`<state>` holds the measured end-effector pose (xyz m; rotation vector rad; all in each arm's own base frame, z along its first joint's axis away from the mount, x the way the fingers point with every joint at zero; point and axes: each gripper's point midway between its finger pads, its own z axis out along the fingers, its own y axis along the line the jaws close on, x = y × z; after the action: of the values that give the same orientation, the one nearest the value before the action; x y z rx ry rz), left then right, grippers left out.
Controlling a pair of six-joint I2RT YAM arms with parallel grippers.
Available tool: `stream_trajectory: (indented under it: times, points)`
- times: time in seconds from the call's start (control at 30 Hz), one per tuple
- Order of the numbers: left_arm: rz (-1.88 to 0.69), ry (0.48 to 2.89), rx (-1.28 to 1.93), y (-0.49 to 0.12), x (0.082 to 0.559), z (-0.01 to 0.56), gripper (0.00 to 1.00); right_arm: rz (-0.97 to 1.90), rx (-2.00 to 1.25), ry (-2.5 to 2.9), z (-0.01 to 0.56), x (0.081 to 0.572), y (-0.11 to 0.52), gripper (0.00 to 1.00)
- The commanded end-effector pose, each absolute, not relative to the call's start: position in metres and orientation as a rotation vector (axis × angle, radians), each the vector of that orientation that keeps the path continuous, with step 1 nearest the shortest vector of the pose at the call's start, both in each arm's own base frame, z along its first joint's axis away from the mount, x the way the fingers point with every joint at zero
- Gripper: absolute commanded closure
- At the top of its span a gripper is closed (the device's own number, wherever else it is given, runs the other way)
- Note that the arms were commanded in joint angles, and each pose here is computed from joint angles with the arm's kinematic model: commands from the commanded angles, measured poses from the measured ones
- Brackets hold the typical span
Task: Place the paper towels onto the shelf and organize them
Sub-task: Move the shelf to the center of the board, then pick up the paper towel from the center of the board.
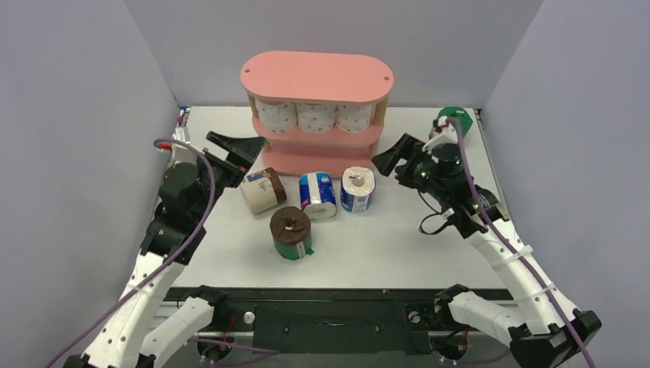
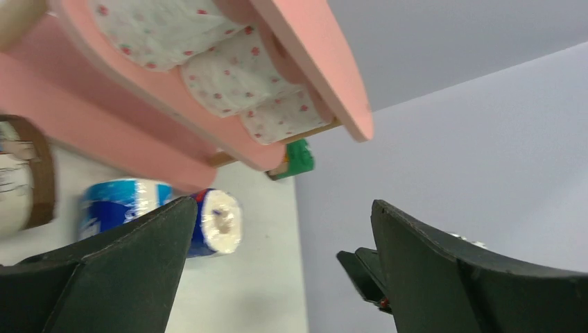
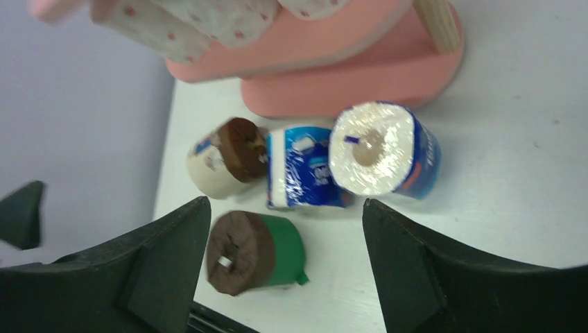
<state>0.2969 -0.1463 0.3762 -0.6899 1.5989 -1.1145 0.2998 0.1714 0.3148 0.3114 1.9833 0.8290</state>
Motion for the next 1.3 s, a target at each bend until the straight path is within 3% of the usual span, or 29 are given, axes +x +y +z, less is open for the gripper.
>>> stream_trajectory:
  times: [0.0,0.2,0.37,0.7,1.1,1.27]
  points:
    - [-0.635,1.811,-0.626,-0.102,0.267,0.296,0.04,0.365,0.230,2.022,0.266,0.288,0.134,0.27]
    - [-0.462,2.014,-0.527,-0.093,0.235,0.235,0.04,0.267,0.158,2.047,0.216,0.268,0.134,0.29]
    - [-0.529,2.169,-0.450,-0.120,0.223,0.198,0.04,0.218,0.213,2.069,0.206,0.286,0.132,0.28]
    - [-0.563,2.030,-0.536,-0.112,0.221,0.197,0.04,0.395,0.205,2.180,0.178,0.334,0.166,0.29]
    - [-0.708,1.976,-0.455,-0.132,0.224,0.201,0.04,0.394,0.189,2.266,0.146,0.360,0.185,0.28]
    - [-0.737,1.973,-0.483,-0.134,0.222,0.188,0.04,0.388,0.196,2.285,0.140,0.368,0.187,0.33]
